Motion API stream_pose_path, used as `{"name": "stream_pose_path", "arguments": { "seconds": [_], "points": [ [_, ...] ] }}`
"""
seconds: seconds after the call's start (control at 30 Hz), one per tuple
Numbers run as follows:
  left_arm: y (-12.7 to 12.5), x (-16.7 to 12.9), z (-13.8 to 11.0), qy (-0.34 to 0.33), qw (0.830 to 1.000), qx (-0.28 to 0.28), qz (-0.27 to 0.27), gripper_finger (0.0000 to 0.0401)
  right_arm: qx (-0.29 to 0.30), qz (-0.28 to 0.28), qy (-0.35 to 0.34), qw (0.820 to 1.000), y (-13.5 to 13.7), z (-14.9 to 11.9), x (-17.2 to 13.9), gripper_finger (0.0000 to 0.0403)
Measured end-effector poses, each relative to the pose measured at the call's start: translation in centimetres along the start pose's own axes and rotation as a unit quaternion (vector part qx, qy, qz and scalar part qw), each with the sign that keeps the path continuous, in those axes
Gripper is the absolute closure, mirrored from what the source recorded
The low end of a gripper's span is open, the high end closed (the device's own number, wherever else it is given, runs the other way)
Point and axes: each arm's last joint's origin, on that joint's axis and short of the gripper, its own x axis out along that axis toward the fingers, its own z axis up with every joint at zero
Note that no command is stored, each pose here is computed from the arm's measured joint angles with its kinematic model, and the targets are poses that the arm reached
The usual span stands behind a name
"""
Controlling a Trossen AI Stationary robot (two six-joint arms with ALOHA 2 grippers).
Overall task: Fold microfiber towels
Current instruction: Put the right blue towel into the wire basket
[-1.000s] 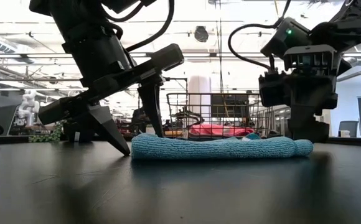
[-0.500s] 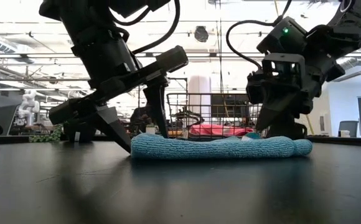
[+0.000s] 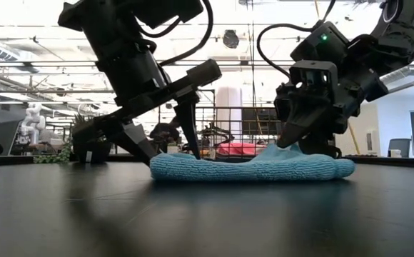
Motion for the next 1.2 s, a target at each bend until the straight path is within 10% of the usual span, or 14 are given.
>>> {"name": "stream_pose_path", "arguments": {
  "seconds": [0.23, 0.57, 1.2],
  "points": [
    [-0.1, 0.3, 0.7, -0.008, 1.0, 0.015, -0.004, 0.0187, 0.007, 0.002, -0.002, 1.0, 0.0, 0.0, 0.1, 0.0263],
    [-0.2, 0.5, 0.8, -0.025, 0.998, 0.062, -0.007, 0.0384, -0.002, 0.007, 0.0, 1.0, 0.0, 0.0, 0.1, 0.0389],
    [-4.3, 0.0, 3.8, -0.076, 0.983, 0.093, -0.141, 0.0397, -0.013, 0.065, -0.05, 0.997, 3.5, 1.0, -4.5, 0.0402]
  ]
}}
